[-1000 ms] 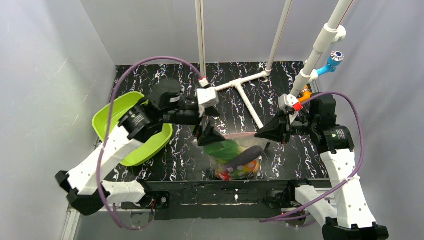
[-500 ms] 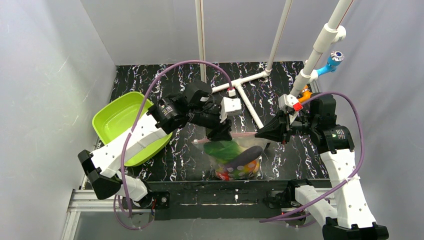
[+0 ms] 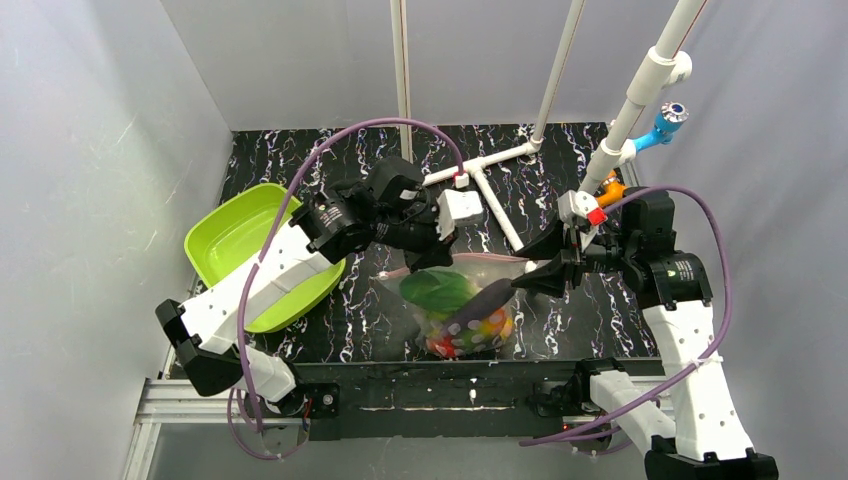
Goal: Open the zip-top bag and remove the fake food
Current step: Open the zipper of the food storage bag at the center of the board.
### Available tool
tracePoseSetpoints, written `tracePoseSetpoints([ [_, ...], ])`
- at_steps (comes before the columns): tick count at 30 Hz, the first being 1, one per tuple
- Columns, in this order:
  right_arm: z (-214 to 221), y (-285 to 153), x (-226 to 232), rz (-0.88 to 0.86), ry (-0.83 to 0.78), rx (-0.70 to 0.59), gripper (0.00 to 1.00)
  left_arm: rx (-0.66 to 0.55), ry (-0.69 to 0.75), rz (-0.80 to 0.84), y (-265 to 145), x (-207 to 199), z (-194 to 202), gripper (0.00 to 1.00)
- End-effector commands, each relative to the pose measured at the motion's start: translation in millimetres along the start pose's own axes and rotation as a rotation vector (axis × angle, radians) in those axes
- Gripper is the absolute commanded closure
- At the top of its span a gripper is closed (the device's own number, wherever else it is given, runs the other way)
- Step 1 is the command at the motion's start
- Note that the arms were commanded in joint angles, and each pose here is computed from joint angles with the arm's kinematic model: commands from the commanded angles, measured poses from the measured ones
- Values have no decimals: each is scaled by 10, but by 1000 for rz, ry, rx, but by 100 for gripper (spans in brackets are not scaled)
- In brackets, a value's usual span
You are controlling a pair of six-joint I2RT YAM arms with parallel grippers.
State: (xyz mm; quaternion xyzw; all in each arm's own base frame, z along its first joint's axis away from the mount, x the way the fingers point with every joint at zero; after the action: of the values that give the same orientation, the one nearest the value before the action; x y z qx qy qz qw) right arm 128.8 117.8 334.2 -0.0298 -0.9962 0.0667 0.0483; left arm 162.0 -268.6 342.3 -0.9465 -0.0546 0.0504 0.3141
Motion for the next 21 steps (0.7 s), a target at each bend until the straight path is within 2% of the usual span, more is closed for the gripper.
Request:
tracePoseSetpoints([
  [1, -195, -48, 144, -17, -82, -16, 35, -46, -10, -153, -427, 27, -84, 100],
  [4, -242, -89, 208, 3, -103, 4, 11, -62, -47, -216, -568, 86, -61, 100],
  [6, -257, -118, 244, 21, -121, 23, 2, -71, -67, -257, -654, 129, -41, 100],
  [13, -199, -176, 337, 53, -150, 75, 2, -100, -122, -402, -903, 322, 27, 100],
  [21, -69, -162, 339, 32, -143, 94, 2, -84, -125, -575, -963, 630, 93, 100],
])
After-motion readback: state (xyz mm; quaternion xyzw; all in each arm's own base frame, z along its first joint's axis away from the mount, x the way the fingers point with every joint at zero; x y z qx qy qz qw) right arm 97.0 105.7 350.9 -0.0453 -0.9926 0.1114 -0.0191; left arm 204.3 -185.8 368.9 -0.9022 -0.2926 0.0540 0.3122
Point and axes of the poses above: each gripper's point midway between its finger pads, its own y axis out along the fingers, its own x axis along the line the jaws close on, z = x × y, the point moved 7 cm from there along -y, back along the fingers
